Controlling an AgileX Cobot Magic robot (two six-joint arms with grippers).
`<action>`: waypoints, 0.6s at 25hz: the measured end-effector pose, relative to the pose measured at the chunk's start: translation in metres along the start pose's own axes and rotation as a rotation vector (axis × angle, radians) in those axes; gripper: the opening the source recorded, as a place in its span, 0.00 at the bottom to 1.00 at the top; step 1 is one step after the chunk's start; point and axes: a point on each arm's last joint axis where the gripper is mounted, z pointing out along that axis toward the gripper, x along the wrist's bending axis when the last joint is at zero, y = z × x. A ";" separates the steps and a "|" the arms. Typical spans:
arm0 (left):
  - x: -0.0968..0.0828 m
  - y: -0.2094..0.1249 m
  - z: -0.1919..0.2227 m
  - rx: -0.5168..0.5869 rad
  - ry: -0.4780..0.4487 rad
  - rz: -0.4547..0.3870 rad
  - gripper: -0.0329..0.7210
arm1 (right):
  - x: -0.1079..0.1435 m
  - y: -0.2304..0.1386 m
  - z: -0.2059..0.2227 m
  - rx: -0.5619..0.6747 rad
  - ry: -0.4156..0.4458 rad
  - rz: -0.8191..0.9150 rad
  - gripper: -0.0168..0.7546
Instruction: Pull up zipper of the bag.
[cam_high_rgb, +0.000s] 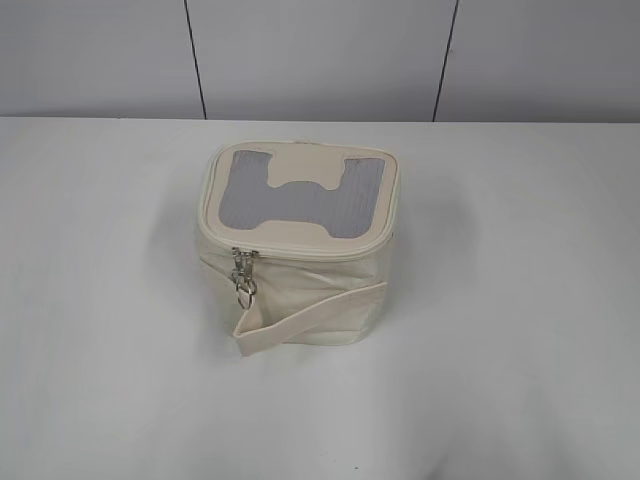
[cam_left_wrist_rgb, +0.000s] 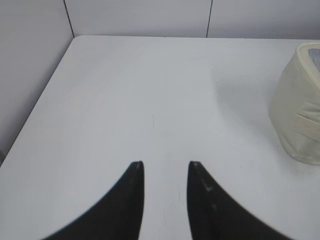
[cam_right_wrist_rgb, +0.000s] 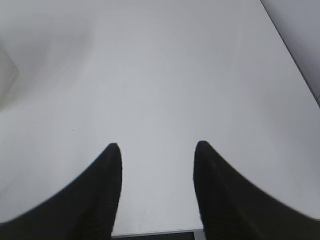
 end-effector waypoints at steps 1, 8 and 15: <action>0.000 0.000 0.000 0.000 0.000 0.000 0.35 | 0.000 0.000 0.000 0.000 0.000 0.000 0.51; 0.000 0.000 0.000 0.000 0.000 0.000 0.34 | 0.000 0.000 0.000 0.000 -0.001 0.000 0.51; 0.000 0.000 0.000 0.000 0.000 0.000 0.34 | 0.000 0.000 0.000 0.000 -0.001 0.000 0.51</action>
